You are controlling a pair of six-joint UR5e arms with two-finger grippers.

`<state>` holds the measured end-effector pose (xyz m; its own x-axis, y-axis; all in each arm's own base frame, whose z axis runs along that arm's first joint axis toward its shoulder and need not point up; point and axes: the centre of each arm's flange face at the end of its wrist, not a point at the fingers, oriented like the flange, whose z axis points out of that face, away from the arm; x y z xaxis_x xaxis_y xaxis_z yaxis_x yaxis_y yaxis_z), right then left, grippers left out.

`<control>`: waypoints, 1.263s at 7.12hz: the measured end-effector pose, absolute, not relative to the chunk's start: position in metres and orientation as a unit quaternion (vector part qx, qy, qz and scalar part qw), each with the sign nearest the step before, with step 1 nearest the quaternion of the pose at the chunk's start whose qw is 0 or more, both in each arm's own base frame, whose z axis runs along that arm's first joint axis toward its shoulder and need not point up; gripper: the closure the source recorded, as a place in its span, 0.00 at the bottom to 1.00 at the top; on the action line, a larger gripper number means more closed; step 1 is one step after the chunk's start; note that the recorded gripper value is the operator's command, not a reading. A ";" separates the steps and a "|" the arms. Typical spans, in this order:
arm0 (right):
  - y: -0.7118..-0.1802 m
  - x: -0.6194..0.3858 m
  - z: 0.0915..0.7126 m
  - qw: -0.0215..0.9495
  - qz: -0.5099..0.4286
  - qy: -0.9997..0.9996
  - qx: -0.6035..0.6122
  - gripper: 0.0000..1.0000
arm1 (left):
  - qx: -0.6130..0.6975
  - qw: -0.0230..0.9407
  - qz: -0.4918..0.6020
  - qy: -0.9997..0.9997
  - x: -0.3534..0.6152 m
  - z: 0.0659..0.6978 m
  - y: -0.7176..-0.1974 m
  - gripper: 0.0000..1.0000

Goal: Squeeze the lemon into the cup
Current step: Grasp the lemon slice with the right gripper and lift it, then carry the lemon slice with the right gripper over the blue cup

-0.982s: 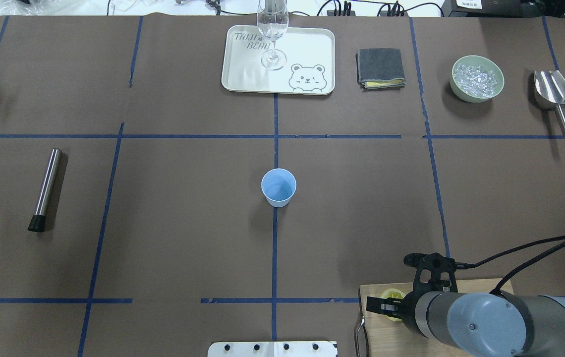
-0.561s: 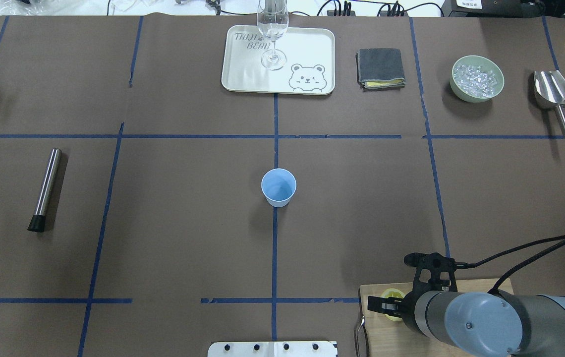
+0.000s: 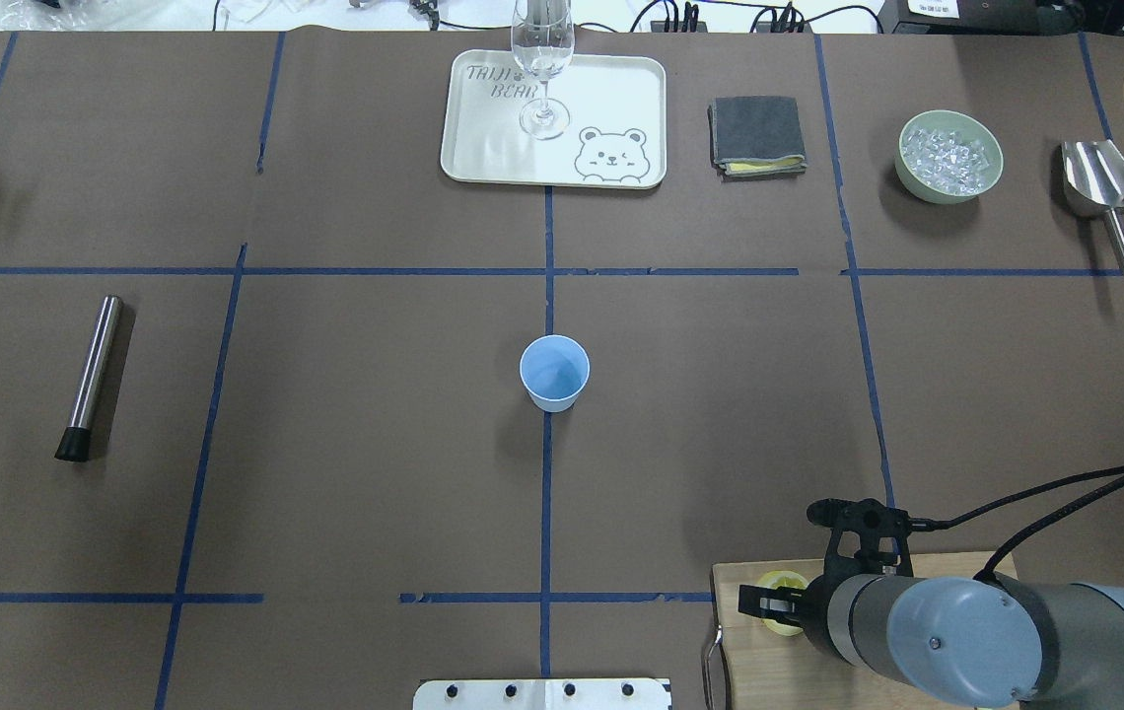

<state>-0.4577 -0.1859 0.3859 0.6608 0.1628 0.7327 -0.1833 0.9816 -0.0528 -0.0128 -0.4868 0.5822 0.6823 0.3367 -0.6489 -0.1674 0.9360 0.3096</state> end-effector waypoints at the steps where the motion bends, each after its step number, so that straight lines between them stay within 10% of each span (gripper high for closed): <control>1: -0.190 -0.455 0.385 0.911 0.099 -0.401 0.015 0.57 | 0.113 0.910 0.139 0.374 -0.013 0.582 -0.487 0.00; 9: -0.208 -0.420 0.360 0.898 0.120 -0.424 0.025 0.55 | 0.111 0.908 0.138 0.379 -0.012 0.584 -0.483 0.00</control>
